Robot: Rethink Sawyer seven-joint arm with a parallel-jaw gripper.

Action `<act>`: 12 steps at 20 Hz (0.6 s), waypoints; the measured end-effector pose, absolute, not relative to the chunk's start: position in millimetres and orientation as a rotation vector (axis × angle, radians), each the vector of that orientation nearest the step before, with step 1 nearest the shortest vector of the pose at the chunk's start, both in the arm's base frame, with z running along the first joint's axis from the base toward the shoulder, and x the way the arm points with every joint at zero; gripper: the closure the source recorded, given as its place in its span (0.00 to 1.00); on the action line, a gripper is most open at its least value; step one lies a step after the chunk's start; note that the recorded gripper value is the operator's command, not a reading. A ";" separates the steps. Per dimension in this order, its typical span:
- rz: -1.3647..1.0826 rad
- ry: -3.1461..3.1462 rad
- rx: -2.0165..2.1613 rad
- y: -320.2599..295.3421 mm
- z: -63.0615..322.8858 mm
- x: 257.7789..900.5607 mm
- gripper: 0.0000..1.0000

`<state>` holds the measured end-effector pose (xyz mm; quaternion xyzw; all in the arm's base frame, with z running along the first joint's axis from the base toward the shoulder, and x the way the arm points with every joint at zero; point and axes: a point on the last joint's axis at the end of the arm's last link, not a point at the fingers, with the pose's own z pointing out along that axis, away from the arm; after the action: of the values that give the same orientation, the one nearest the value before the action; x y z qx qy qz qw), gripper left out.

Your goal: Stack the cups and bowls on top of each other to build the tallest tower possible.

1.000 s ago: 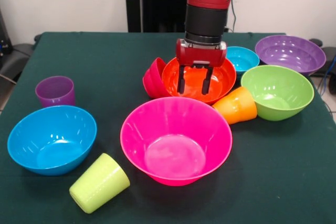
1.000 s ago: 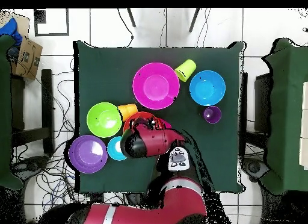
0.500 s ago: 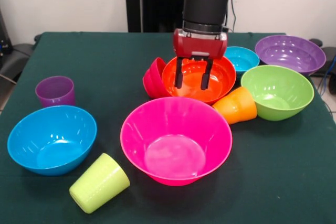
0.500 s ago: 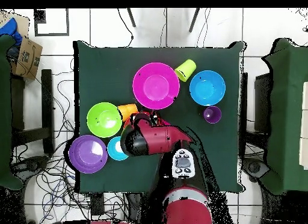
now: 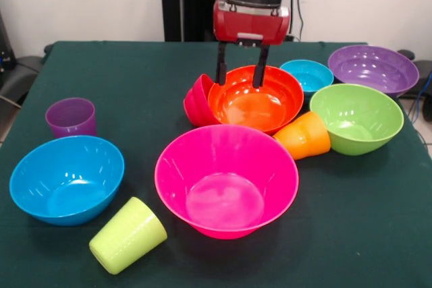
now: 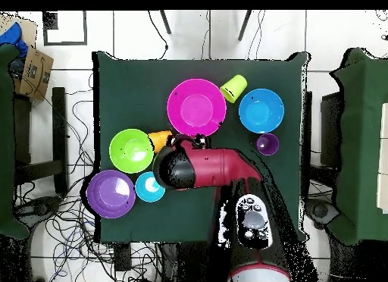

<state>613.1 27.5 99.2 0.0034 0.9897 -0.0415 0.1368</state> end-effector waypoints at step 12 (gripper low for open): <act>0.056 2.953 0.038 30.8 125.6 633.1 0.00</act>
<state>633.1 30.8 125.6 0.0129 0.9953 0.0189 0.0937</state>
